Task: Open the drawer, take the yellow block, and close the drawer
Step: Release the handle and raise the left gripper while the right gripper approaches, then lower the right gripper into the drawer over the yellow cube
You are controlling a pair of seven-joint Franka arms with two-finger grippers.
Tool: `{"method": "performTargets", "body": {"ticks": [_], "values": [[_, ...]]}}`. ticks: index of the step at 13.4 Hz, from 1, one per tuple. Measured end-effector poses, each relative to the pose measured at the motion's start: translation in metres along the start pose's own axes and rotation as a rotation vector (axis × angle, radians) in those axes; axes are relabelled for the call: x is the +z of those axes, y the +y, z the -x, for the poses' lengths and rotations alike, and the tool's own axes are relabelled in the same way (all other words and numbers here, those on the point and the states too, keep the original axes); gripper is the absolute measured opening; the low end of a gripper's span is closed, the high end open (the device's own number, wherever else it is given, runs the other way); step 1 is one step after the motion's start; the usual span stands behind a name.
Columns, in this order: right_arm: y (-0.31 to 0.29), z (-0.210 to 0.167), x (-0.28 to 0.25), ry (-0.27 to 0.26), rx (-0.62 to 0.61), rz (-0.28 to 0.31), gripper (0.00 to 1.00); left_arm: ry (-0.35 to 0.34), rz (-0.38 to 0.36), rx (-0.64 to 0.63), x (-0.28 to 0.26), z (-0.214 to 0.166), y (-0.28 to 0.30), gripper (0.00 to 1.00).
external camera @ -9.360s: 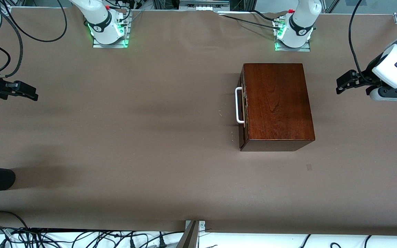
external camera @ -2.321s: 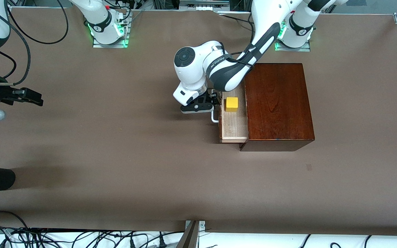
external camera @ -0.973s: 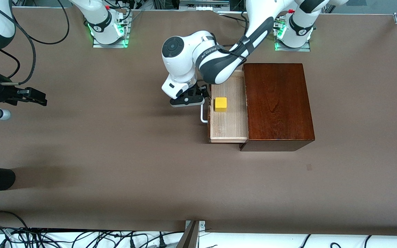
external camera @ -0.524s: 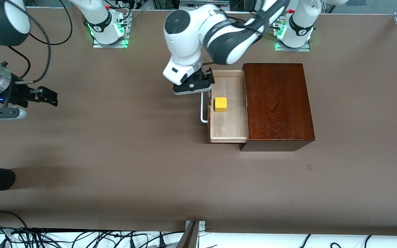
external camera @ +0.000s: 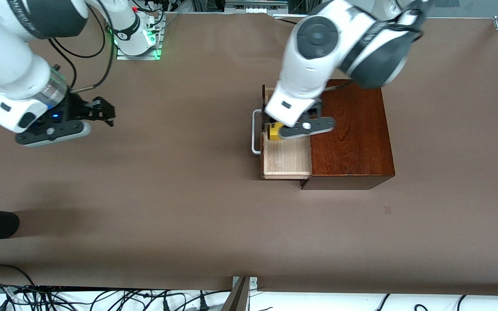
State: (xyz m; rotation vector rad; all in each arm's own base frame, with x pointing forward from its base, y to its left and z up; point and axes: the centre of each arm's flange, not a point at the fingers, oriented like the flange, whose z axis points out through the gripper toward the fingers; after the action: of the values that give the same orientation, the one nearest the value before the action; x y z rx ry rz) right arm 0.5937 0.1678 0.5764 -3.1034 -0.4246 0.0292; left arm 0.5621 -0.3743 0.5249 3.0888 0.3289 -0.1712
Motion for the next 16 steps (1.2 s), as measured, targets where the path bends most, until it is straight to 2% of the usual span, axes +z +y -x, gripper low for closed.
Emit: {"method": "performTargets", "body": {"ticks": [4,6,9,11,16], "values": [[-0.037,-0.001,0.003,-0.002,-0.083,-0.134,1.00,-0.012,-0.014,0.043,-0.052,-0.020,-0.073,1.00],[-0.060,-0.003,0.000,0.025,-0.131,-0.180,1.00,-0.017,-0.023,0.075,-0.073,-0.028,-0.110,1.00],[-0.116,-0.002,-0.004,0.076,-0.227,-0.209,1.00,-0.047,-0.017,0.106,-0.096,-0.039,-0.166,1.00],[-0.161,-0.001,0.000,0.093,-0.329,-0.229,1.00,-0.040,-0.017,0.134,-0.107,-0.045,-0.196,1.00],[-0.247,-0.012,0.020,0.101,-0.534,-0.276,1.00,-0.014,-0.014,0.169,-0.104,-0.063,-0.286,1.00]]}}
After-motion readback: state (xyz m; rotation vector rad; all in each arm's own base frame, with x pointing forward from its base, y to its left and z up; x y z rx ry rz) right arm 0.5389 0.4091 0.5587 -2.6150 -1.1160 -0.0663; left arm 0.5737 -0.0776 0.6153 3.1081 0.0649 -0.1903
